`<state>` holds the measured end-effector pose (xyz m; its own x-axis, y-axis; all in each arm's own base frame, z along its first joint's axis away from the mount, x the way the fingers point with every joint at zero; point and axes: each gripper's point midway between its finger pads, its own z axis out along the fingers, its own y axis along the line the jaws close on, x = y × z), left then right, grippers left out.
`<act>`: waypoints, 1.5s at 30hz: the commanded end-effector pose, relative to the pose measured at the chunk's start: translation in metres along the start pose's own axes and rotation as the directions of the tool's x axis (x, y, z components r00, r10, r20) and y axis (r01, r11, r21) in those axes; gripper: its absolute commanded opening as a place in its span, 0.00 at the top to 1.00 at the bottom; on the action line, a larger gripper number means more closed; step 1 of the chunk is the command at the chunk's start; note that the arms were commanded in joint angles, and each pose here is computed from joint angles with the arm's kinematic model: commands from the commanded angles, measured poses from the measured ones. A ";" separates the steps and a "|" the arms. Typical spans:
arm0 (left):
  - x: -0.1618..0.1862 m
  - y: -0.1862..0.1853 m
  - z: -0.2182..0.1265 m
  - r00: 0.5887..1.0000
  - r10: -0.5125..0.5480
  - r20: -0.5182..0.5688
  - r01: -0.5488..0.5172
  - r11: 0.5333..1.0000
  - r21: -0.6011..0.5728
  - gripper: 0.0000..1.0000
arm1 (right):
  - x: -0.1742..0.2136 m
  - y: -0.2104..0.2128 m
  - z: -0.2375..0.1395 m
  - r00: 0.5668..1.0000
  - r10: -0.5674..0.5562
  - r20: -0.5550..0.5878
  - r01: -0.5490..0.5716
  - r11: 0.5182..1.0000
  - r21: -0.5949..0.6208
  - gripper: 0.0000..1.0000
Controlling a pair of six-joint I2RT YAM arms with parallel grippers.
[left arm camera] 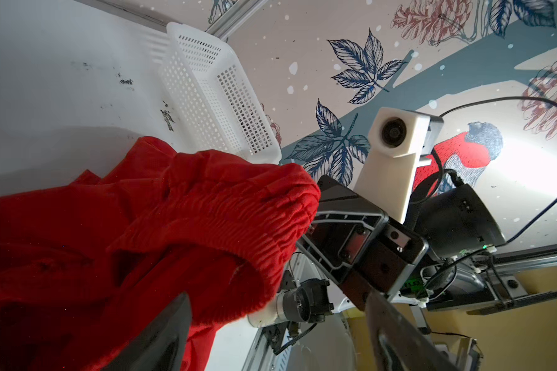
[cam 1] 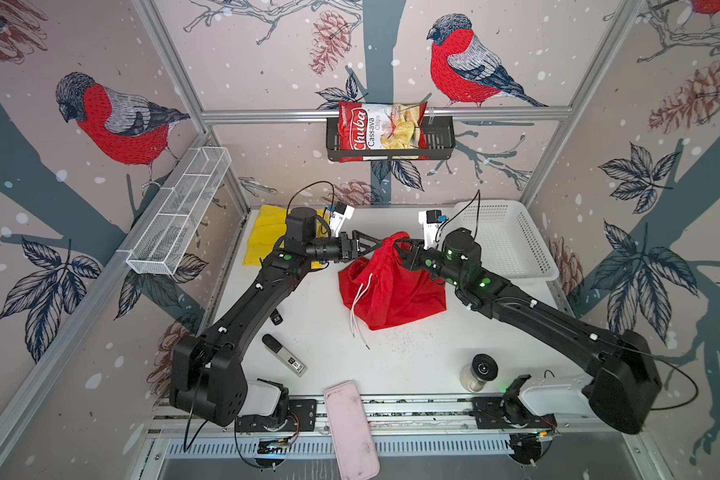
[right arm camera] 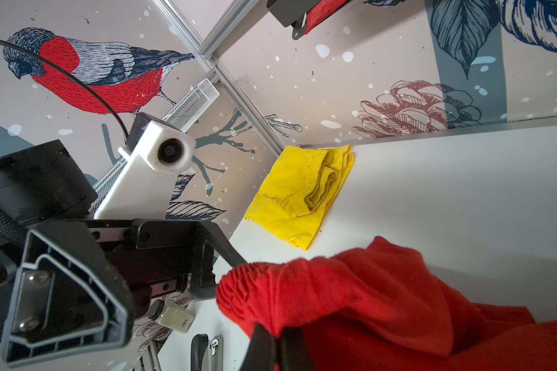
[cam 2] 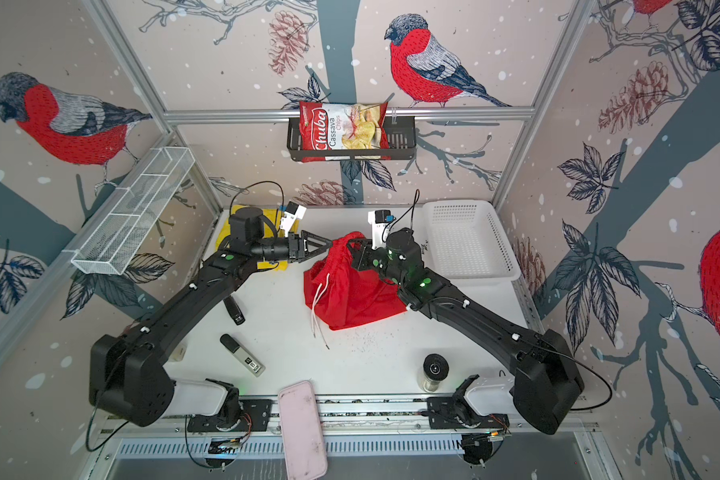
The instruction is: Fold and stack the shorts
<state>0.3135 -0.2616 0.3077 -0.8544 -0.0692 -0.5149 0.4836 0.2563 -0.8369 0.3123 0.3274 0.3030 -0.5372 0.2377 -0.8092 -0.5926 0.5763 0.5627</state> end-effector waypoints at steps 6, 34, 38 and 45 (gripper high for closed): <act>0.005 -0.021 0.024 0.995 0.078 -0.056 -0.072 0.992 0.105 0.51 | -0.002 0.011 0.013 1.000 -0.002 -0.015 0.001 0.998 -0.061 1.00; -0.046 0.025 -0.052 0.989 0.108 0.104 -0.059 0.918 -0.392 1.00 | 0.054 -0.214 -0.084 0.975 0.219 0.030 -0.174 0.676 0.716 0.33; -0.044 0.028 -0.053 0.989 0.102 0.103 -0.053 0.915 -0.399 1.00 | 0.073 -0.246 -0.073 0.960 0.275 -0.050 -0.138 0.620 0.772 0.30; -0.036 0.033 -0.062 0.989 0.102 0.104 -0.046 0.896 -0.441 1.00 | 0.093 -0.292 -0.044 0.941 0.317 -0.115 -0.084 0.552 0.829 0.25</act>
<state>0.3500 -0.1971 0.3115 -0.7875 -0.1466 -0.5986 0.3894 0.6345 -0.6677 0.4007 0.1507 0.0817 -0.7519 0.3355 -0.5675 0.2044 0.9370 0.2832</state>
